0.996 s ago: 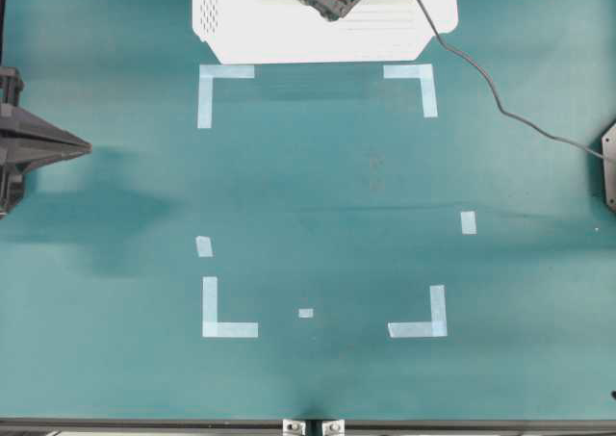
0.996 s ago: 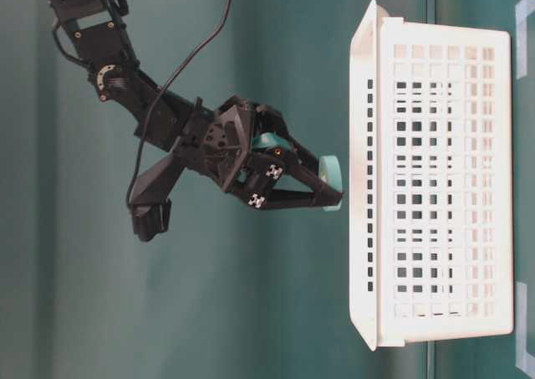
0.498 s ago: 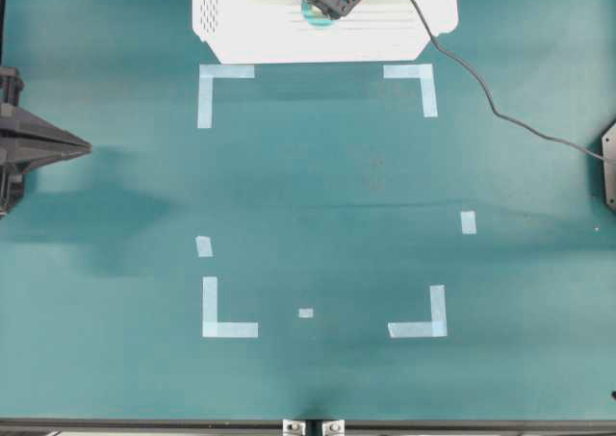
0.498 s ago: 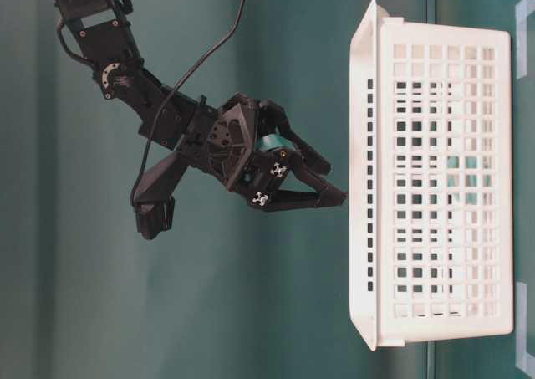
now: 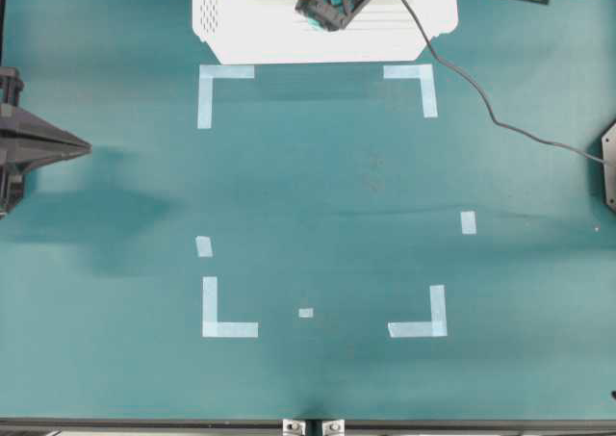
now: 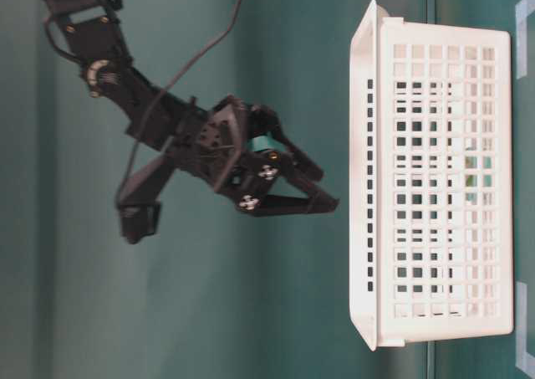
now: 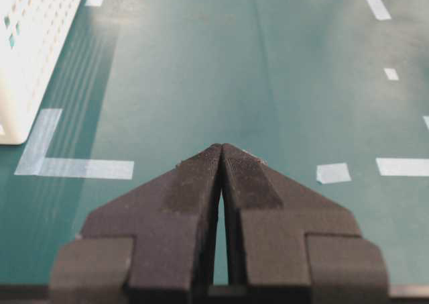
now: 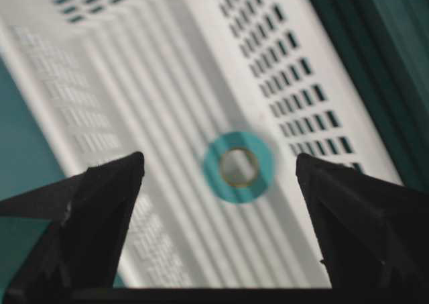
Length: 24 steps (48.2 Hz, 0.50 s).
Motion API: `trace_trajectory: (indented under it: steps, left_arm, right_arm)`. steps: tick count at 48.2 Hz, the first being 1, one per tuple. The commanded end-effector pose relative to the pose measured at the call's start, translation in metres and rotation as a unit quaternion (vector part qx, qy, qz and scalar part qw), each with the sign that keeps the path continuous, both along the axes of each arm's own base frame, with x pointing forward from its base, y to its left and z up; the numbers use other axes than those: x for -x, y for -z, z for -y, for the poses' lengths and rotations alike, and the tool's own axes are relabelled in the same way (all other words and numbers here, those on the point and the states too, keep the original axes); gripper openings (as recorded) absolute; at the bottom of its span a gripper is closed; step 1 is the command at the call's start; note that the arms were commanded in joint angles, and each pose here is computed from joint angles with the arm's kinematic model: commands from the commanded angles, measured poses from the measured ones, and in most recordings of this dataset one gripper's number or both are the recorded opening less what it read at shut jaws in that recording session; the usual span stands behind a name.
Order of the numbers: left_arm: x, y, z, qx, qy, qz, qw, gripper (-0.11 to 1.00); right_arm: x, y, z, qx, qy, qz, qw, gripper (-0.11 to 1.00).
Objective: Put the tape into the white basket.
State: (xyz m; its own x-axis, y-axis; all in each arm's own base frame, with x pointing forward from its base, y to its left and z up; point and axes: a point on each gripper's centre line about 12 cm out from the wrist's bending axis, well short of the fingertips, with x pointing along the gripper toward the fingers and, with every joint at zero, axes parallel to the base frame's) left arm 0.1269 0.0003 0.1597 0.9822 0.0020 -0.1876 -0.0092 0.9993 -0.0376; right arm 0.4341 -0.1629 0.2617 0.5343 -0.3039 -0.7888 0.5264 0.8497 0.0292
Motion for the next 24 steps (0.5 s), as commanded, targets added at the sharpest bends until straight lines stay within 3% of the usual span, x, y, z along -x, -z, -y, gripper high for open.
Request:
trace_trajectory:
  steps: [1, 11, 24]
  left_arm:
    - [-0.001, -0.004, 0.000, 0.000, -0.001, 0.005, 1.0000, -0.11]
    - [-0.001, -0.004, 0.000, 0.000, -0.001, 0.004, 1.0000, -0.11]
    - [-0.001, -0.004, 0.000, 0.000, -0.001, 0.004, 1.0000, -0.11]
  right_arm:
    - [0.000, -0.027, -0.016, 0.010, -0.017, 0.030, 0.9994, 0.94]
    - [-0.009, -0.031, -0.053, 0.010, -0.058, 0.033, 0.9977, 0.94]
    - [-0.021, -0.030, -0.125, 0.006, -0.137, 0.033, 0.9901, 0.94]
